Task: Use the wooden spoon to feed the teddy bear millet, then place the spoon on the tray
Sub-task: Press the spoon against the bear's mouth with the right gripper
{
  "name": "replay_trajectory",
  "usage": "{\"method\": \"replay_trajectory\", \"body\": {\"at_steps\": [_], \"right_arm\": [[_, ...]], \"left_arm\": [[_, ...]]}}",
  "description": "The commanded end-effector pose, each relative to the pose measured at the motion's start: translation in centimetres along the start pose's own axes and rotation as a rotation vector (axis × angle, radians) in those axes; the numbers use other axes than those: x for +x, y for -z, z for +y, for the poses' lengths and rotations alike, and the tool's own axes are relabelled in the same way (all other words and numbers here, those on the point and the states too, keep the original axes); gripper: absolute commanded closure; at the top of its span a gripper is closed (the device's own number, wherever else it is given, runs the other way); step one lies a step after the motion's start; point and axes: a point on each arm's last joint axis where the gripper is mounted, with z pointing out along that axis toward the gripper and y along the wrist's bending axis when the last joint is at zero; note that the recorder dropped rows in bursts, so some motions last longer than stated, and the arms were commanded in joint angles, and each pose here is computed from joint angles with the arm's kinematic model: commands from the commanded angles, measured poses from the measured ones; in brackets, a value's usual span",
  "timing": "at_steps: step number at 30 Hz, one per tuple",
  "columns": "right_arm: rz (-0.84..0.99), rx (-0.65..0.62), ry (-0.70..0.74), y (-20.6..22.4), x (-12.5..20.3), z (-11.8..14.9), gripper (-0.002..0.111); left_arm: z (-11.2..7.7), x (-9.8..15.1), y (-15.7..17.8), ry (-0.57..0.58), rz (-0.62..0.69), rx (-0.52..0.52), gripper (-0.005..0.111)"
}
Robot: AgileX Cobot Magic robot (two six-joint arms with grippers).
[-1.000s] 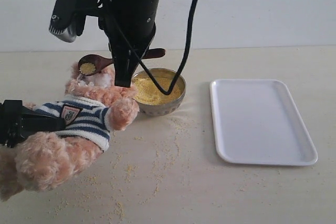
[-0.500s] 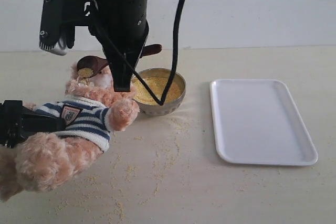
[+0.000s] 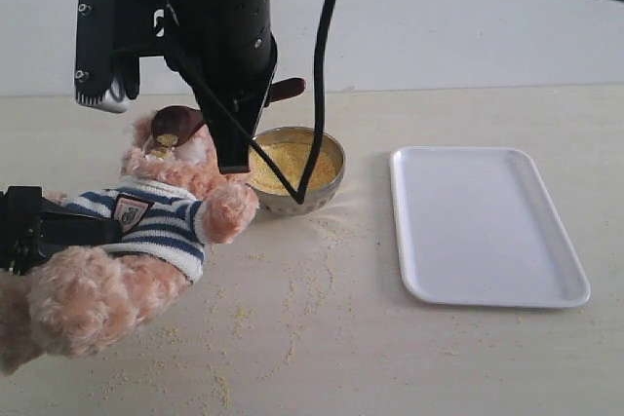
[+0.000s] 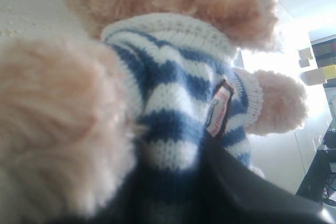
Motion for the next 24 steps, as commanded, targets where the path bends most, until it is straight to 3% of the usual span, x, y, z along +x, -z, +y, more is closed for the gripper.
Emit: {"method": "replay_trajectory", "body": {"at_steps": [1, 24], "right_arm": [[0.009, 0.022, 0.012, 0.7, 0.3, -0.4, 0.109], [0.069, 0.141, 0.131, 2.1, -1.2, 0.5, 0.109]], "left_arm": [[-0.5, 0.0, 0.0, -0.003, -0.001, 0.03, 0.102], [-0.5, 0.0, 0.0, -0.003, -0.001, 0.03, 0.102]]}}
